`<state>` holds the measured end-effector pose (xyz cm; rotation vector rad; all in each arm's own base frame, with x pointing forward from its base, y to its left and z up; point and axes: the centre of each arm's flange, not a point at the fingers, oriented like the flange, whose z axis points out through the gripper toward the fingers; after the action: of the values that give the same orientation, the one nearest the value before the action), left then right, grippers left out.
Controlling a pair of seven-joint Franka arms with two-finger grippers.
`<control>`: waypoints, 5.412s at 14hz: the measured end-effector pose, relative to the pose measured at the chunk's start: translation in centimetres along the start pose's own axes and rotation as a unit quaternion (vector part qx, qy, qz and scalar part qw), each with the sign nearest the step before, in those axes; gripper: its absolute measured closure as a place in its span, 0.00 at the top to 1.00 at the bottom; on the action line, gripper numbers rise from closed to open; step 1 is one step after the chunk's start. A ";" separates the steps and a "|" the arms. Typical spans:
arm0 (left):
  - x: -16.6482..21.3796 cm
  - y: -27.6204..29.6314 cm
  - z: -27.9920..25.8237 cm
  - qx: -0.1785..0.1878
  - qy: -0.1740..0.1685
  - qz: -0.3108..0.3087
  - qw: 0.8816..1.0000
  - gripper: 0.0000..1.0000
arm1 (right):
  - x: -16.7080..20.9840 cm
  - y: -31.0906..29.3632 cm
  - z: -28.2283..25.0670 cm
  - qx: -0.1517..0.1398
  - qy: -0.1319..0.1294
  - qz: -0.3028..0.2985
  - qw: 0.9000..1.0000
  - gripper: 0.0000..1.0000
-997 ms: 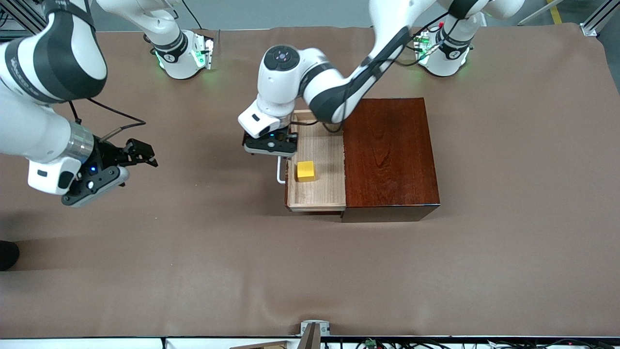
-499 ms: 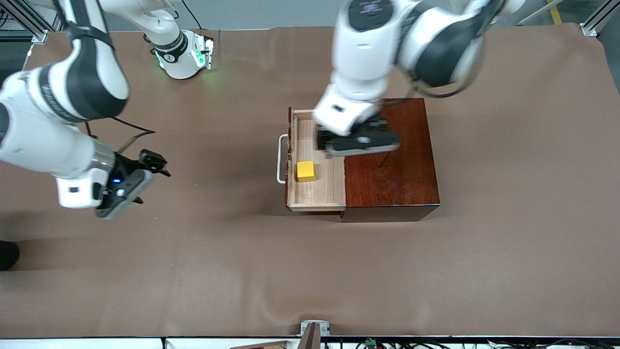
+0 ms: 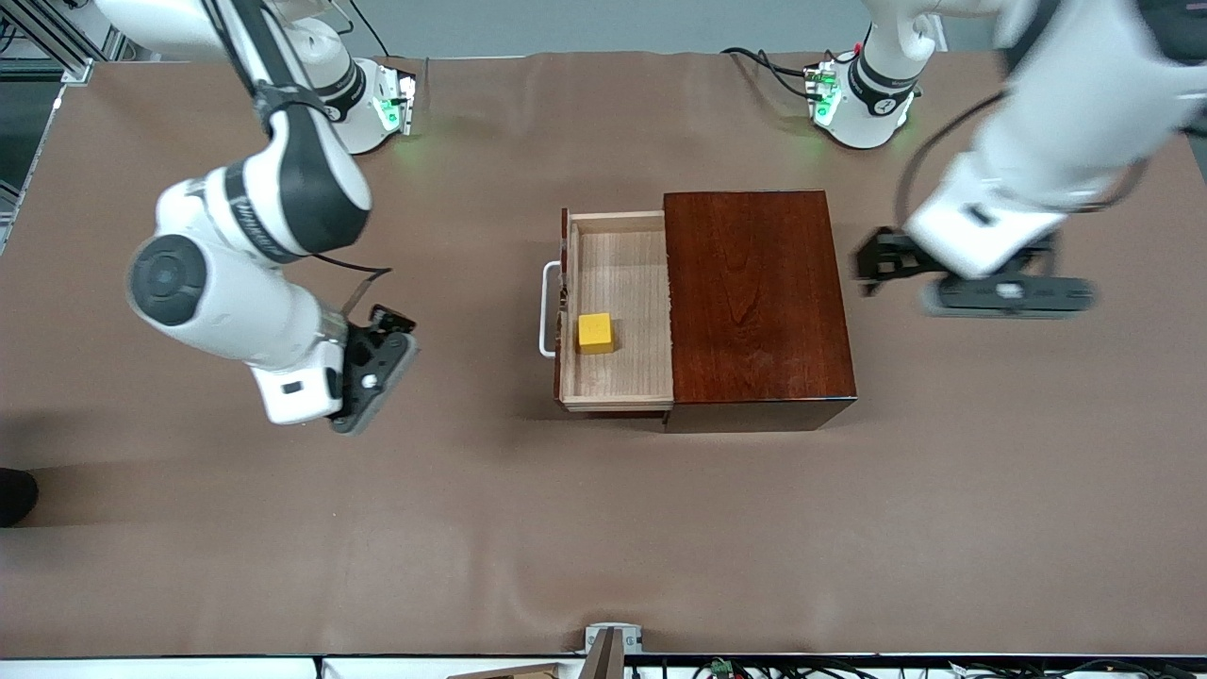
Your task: Open drawer, take yellow block, close drawer
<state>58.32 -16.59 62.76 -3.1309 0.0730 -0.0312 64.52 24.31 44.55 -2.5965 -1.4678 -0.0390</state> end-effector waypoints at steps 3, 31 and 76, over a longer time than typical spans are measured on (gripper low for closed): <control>-2.5 -4.0 -0.8 0.006 -0.007 -0.017 1.000 1.00 | 3.0 -2.7 1.6 -0.004 0.002 -0.055 0.998 1.00; -2.6 -9.9 0.9 0.011 -0.006 0.028 1.000 1.00 | 15.0 -21.9 15.2 -0.050 -0.021 -0.184 0.981 1.00; -1.7 -9.8 1.6 0.008 -0.002 0.030 1.000 1.00 | -2.8 -2.6 -8.3 -0.055 -0.042 0.242 0.968 0.56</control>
<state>57.11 -6.75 61.22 -3.1110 0.1665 -0.0250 61.34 22.02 52.80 -3.0049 -0.8334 0.0514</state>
